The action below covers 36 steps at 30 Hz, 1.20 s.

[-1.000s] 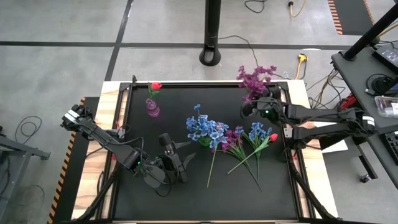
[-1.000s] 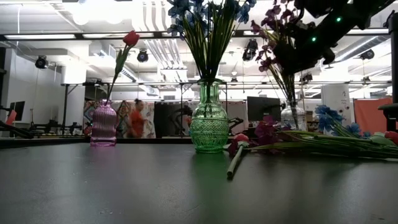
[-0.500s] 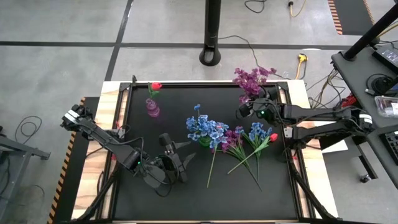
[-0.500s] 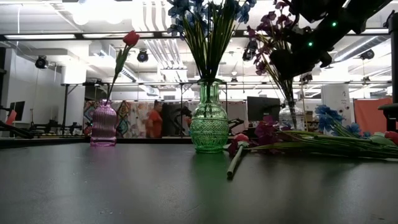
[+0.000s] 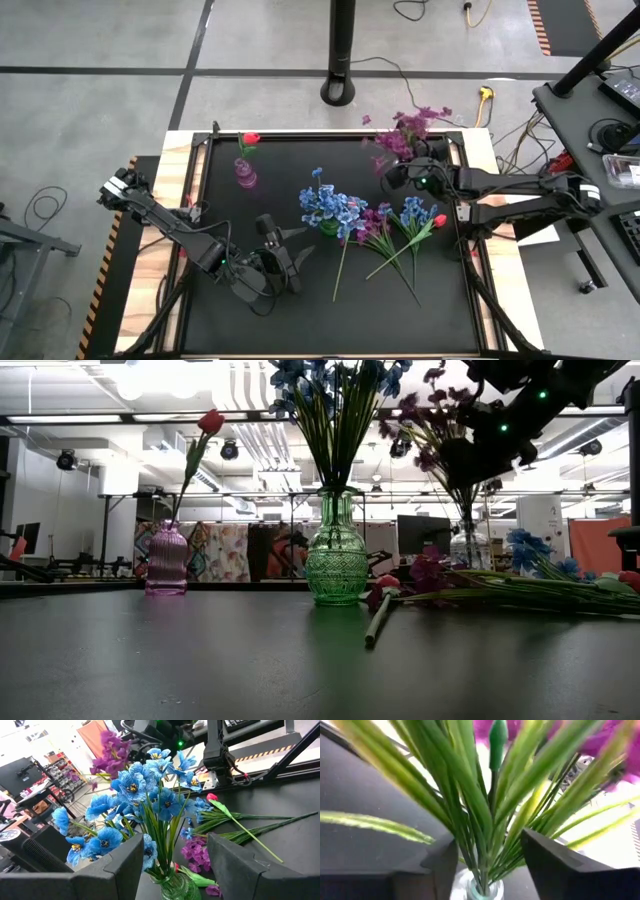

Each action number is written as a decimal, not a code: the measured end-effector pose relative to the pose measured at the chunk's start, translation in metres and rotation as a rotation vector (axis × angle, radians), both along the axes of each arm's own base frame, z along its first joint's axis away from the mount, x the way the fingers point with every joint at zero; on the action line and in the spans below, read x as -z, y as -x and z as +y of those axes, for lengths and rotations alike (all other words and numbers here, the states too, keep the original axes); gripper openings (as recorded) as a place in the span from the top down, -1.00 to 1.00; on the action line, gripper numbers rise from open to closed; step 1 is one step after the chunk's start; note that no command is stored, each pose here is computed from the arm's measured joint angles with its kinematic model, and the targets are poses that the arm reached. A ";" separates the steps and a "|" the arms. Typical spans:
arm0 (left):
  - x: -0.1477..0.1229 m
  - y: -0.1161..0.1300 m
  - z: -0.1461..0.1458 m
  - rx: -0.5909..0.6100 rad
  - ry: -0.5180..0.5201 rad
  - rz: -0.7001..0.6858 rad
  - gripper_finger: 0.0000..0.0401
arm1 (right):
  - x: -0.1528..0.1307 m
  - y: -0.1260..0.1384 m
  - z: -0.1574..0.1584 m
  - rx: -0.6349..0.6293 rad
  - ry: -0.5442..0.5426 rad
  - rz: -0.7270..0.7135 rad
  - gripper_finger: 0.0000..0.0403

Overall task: Sort flowers into vase by color
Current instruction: Put the left violet flowers into the transparent vase

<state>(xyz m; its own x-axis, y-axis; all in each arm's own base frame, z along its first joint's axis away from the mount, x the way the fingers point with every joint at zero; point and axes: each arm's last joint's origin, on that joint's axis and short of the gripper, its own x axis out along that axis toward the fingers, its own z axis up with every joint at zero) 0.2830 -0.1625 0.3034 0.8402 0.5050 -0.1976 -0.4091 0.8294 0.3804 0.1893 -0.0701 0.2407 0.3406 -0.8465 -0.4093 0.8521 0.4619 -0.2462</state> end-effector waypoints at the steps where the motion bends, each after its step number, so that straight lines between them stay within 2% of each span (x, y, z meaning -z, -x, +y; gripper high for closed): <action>1: 0.000 0.000 0.000 0.000 0.000 0.000 0.00 | -0.001 0.001 0.000 0.002 -0.004 0.001 -0.11; 7: 0.000 0.000 0.000 -0.001 0.003 -0.001 0.00 | -0.007 0.006 0.003 -0.035 -0.058 -0.002 -0.32; 12: 0.000 0.000 0.000 -0.002 0.006 -0.003 0.00 | -0.012 0.008 0.005 -0.067 -0.083 -0.019 -0.35; 30: 0.001 0.000 0.000 -0.002 0.004 0.003 0.00 | -0.012 0.011 0.006 -0.070 -0.088 -0.002 -0.03; 36: 0.001 0.001 0.000 -0.003 0.003 0.006 0.00 | -0.012 0.011 0.006 -0.071 -0.088 -0.001 0.23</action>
<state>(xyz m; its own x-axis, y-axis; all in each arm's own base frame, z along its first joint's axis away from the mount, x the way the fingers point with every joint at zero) 0.2824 -0.1622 0.3020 0.8374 0.5068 -0.2046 -0.4091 0.8295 0.3801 0.1783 -0.0646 0.2525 0.3985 -0.7813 -0.4803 0.8169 0.5405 -0.2015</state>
